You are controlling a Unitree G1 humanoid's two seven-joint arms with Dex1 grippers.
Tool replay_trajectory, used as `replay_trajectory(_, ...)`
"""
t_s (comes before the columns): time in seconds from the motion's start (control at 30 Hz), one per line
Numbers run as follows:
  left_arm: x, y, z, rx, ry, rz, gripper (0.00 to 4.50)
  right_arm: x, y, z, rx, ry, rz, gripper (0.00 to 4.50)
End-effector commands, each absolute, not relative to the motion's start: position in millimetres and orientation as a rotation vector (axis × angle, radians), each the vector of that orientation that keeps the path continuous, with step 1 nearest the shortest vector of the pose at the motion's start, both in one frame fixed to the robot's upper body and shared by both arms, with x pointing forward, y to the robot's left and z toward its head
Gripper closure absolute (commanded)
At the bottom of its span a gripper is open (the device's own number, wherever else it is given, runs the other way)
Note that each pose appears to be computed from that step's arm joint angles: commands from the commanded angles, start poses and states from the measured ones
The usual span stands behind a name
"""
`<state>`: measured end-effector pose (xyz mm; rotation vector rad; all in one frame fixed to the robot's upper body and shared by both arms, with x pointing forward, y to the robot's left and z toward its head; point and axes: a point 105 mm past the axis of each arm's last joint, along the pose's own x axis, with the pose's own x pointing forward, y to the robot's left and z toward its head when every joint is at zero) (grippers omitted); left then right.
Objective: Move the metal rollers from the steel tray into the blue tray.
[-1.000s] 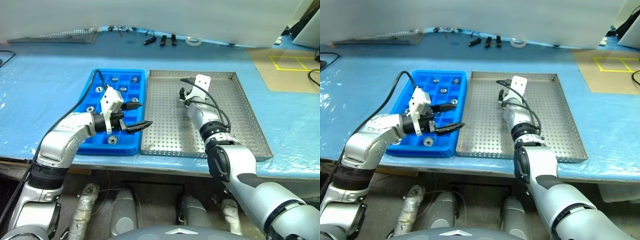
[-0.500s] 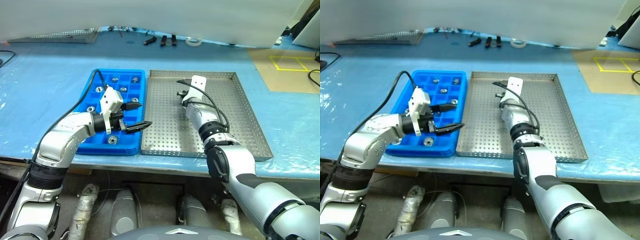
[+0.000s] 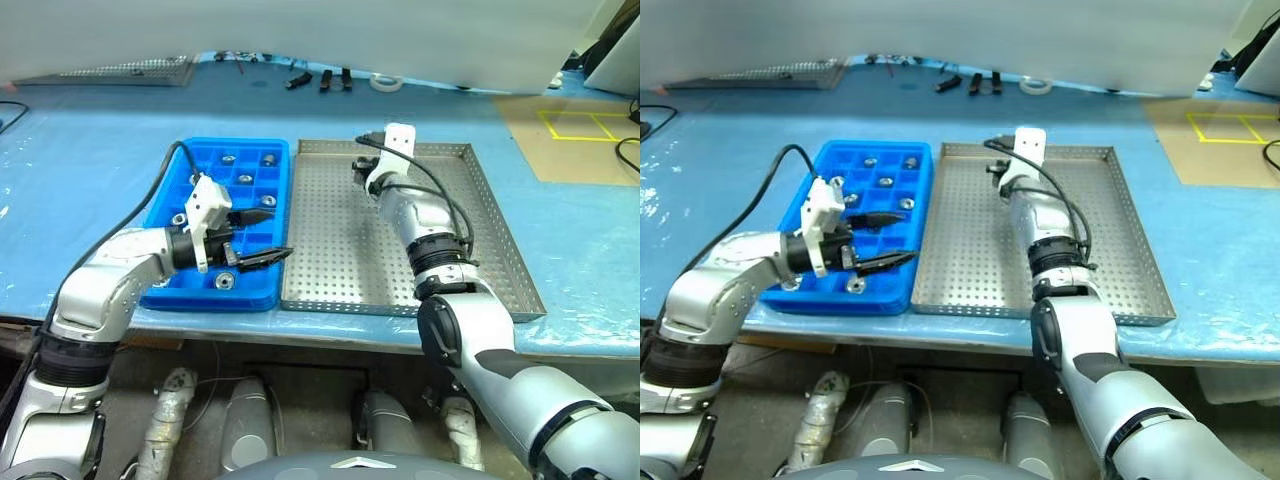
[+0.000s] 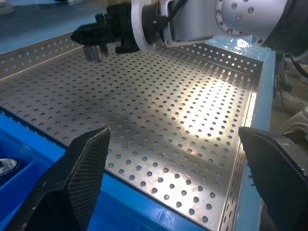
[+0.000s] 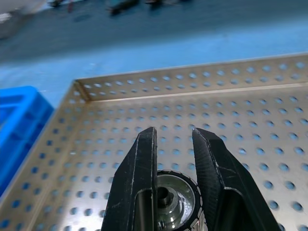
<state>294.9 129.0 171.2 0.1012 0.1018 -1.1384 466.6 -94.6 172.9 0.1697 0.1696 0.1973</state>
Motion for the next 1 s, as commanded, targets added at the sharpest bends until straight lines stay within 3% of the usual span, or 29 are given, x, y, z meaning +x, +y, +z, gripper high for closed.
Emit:
replay_trajectory(0.03,283.9,138.9,183.6,0.103,0.069,-1.128,0.00,449.3,-57.4,198.4,0.140,0.134,0.467,3.78)
replay_trajectory(0.2,266.2,153.0,176.3,0.093,0.106,-1.068,0.00,405.8,-14.9,191.1,0.081,0.190,0.831,3.78)
replay_trajectory(0.43,240.3,164.2,168.6,0.062,0.137,-0.978,0.00,362.5,11.9,176.2,0.008,0.272,1.146,3.78)
replay_trajectory(0.67,227.8,163.6,165.0,0.042,0.144,-0.928,0.00,352.5,18.1,163.4,-0.064,0.305,1.218,3.78)
replay_trajectory(0.8,227.0,162.9,164.5,0.045,0.144,-0.917,0.00,372.4,13.2,156.6,-0.089,0.287,1.103,3.78)
replay_trajectory(1.0,230.4,163.0,166.0,0.056,0.143,-0.923,0.00,373.3,11.3,156.3,-0.098,0.278,1.108,3.78)
